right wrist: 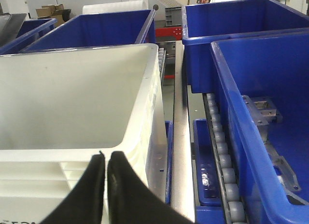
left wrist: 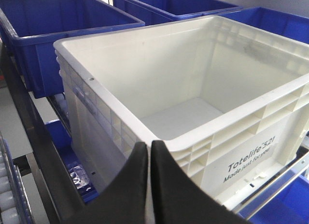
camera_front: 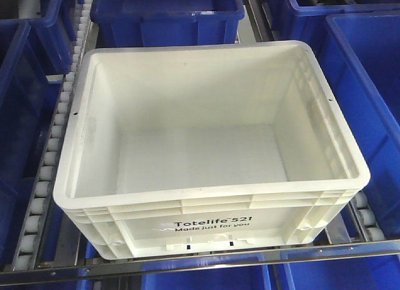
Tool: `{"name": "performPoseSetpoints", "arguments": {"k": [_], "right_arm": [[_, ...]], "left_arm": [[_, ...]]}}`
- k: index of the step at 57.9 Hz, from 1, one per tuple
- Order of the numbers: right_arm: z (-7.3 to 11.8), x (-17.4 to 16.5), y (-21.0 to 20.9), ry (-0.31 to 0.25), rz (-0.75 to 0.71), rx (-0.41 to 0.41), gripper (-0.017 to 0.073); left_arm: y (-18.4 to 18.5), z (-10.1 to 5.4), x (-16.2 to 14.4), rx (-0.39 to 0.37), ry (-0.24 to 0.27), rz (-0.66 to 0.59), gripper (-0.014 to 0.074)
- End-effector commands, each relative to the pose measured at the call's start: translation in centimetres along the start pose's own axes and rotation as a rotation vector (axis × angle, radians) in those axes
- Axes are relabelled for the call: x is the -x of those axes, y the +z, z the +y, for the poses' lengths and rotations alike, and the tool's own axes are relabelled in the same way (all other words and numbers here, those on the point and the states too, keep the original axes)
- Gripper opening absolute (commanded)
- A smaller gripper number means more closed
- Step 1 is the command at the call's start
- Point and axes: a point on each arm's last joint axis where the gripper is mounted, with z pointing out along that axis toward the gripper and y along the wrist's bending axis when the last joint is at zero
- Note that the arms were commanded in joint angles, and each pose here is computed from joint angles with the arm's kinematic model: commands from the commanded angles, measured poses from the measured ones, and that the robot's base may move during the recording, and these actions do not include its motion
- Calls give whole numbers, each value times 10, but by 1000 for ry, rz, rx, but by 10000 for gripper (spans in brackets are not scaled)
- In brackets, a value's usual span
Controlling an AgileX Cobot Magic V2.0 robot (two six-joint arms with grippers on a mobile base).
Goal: Move bin from left to right shelf
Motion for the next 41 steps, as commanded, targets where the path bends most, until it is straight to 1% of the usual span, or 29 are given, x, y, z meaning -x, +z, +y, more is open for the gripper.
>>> {"name": "performPoseSetpoints", "arguments": {"k": [1,3,4,10,13,14,18,23,27,30,31,35,37,40,41], "right_arm": [[3,14,-2,-23,-76,21,-7],[3,14,-2,-23,-76,21,-7],[3,14,-2,-23,-76,21,-7],[3,14,-2,-24,-76,21,-7],[3,14,-2,-24,-76,21,-7],[3,14,-2,-24,-76,21,-7],[3,14,-2,-24,-76,21,-7],[3,14,-2,-24,-76,21,-7],[3,14,-2,-24,-76,21,-7],[3,14,-2,-24,-76,21,-7],[3,14,-2,-24,-76,21,-7],[3,14,-2,-24,-76,21,-7],[3,14,-2,-24,-76,21,-7],[3,14,-2,-24,-76,21,-7],[3,14,-2,-24,-76,21,-7]], "left_arm": [[3,2,4,22,7,-49,-7],[5,5,-1,60,41,-52,-7],[6,8,-2,92,57,-63,-7],[9,17,-15,231,38,-95,-7],[8,24,-20,331,32,-131,-7],[8,25,-22,352,35,-138,-7],[4,29,-28,446,69,-170,-7],[-1,32,-37,527,124,-212,-7],[-2,32,-43,541,108,-251,-7],[0,33,-49,539,80,-266,-7],[0,33,-50,537,63,-271,-7],[3,34,-58,531,24,-278,-6],[4,34,-62,529,17,-278,-6],[5,35,-65,526,-9,-266,-6],[5,35,-66,525,-10,-258,-6]]}}
